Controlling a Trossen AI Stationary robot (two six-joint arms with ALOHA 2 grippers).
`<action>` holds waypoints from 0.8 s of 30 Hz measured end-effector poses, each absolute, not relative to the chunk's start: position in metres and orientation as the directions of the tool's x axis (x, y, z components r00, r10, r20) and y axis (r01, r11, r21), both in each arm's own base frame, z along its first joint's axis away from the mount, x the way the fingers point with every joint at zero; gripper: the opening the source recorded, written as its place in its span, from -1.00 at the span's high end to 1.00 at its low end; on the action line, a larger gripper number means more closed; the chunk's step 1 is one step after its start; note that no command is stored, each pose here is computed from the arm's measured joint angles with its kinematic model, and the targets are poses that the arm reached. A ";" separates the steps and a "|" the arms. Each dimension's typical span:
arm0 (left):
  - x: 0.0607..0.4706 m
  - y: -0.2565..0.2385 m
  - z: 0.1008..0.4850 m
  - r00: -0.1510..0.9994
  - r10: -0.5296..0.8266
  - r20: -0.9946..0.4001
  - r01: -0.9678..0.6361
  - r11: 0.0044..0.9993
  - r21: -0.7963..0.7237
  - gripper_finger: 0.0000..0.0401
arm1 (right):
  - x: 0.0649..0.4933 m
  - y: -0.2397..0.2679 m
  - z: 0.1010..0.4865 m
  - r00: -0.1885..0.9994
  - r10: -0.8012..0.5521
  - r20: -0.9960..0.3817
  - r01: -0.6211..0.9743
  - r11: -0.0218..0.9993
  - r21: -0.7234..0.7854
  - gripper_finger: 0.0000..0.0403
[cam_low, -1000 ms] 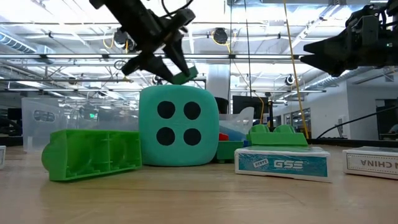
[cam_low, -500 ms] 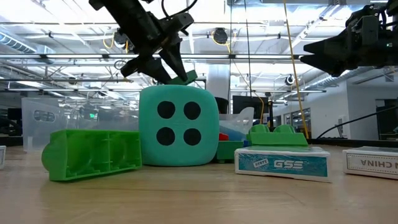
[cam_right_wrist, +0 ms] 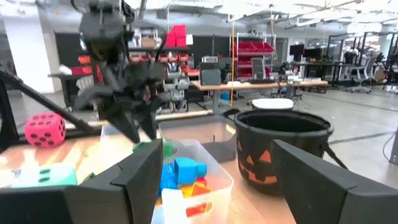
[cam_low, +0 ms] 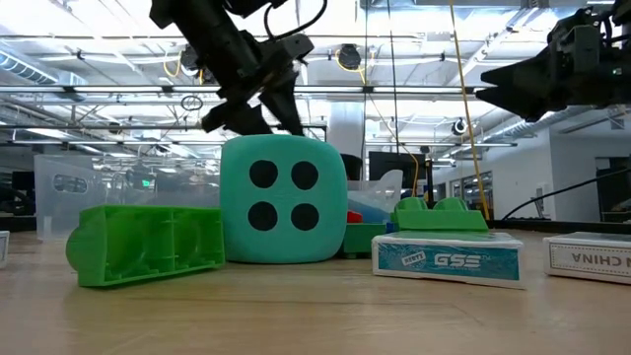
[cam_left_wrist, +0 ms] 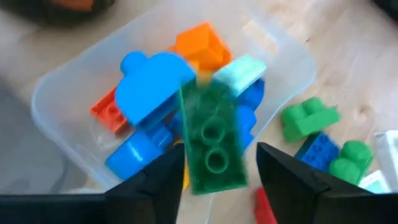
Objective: Pick & Place Toys
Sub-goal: Put the green game piece into the right transparent bin
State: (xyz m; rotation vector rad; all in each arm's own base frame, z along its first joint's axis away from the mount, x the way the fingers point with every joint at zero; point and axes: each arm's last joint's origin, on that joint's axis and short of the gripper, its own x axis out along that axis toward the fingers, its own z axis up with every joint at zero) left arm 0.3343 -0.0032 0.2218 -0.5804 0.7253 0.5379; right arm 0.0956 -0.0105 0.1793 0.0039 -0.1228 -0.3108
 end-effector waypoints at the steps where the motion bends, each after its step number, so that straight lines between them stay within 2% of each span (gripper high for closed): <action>1: 0.335 -0.003 0.222 0.634 0.251 -0.731 -0.625 0.724 -0.293 -0.10 | 0.096 -0.010 0.179 0.945 -0.305 0.120 0.305 0.952 0.023 -0.33; 7: 0.334 -0.004 0.222 0.636 0.211 -0.742 -0.556 0.792 -0.252 -0.38 | 0.096 -0.011 0.179 0.946 -0.306 0.112 0.305 0.952 0.021 -0.33; 12: 0.327 -0.015 0.243 0.701 0.069 -0.710 -0.471 0.793 -0.388 -0.49 | 0.096 -0.011 0.179 0.946 -0.305 0.111 0.305 0.952 0.020 -0.33; 20: 0.315 -0.105 0.253 0.758 -0.157 -0.634 -0.189 0.876 -0.444 -0.45 | 0.096 -0.011 0.178 0.946 -0.306 0.111 0.305 0.952 0.020 -0.33; 24: 0.303 -0.151 0.241 0.735 -0.199 -0.649 -0.121 0.902 -0.414 -0.38 | 0.096 -0.011 0.179 0.946 -0.305 0.111 0.305 0.952 0.020 -0.33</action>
